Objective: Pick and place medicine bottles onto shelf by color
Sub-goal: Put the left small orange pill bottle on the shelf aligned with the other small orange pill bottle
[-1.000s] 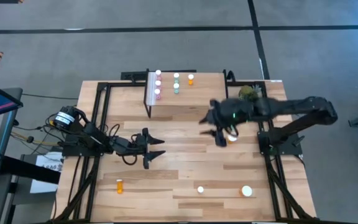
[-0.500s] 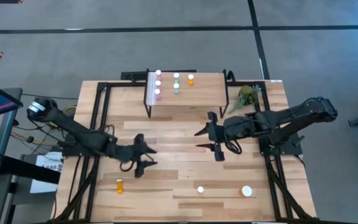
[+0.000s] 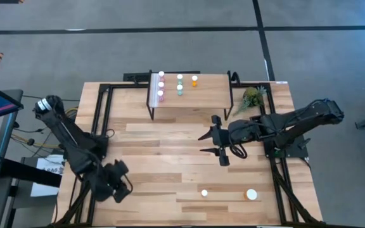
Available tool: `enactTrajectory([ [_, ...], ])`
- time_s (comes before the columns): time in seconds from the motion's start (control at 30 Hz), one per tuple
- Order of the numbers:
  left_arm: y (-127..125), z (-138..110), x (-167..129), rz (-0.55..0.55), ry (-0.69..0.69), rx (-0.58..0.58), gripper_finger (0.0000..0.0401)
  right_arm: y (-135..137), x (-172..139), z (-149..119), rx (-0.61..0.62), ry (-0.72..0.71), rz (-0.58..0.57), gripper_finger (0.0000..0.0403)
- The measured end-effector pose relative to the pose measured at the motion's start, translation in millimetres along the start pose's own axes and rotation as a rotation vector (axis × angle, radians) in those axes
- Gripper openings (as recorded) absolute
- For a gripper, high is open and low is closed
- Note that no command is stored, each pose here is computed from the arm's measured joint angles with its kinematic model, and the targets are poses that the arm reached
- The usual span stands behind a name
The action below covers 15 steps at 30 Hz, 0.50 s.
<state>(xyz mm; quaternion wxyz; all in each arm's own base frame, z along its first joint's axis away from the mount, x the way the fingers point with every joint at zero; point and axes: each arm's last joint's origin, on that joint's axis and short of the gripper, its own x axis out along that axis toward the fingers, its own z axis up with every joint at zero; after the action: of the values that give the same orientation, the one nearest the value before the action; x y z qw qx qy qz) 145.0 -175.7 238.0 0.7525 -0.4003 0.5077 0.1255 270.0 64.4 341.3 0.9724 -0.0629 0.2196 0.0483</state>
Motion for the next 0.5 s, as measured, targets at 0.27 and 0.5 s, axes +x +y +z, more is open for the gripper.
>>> enactTrajectory([
  [0.27, 0.8, -27.4, 52.8, 0.242, 0.243, -0.150, 0.0222, -0.2, 0.0, 1.3, -0.037, -0.013, -0.001, 0.0214],
  [0.5, -1.2, -35.5, 84.7, 0.283, 0.233, -0.222, 0.0222, -1.3, 0.2, 1.3, -0.055, -0.013, -0.005, 0.0214],
])
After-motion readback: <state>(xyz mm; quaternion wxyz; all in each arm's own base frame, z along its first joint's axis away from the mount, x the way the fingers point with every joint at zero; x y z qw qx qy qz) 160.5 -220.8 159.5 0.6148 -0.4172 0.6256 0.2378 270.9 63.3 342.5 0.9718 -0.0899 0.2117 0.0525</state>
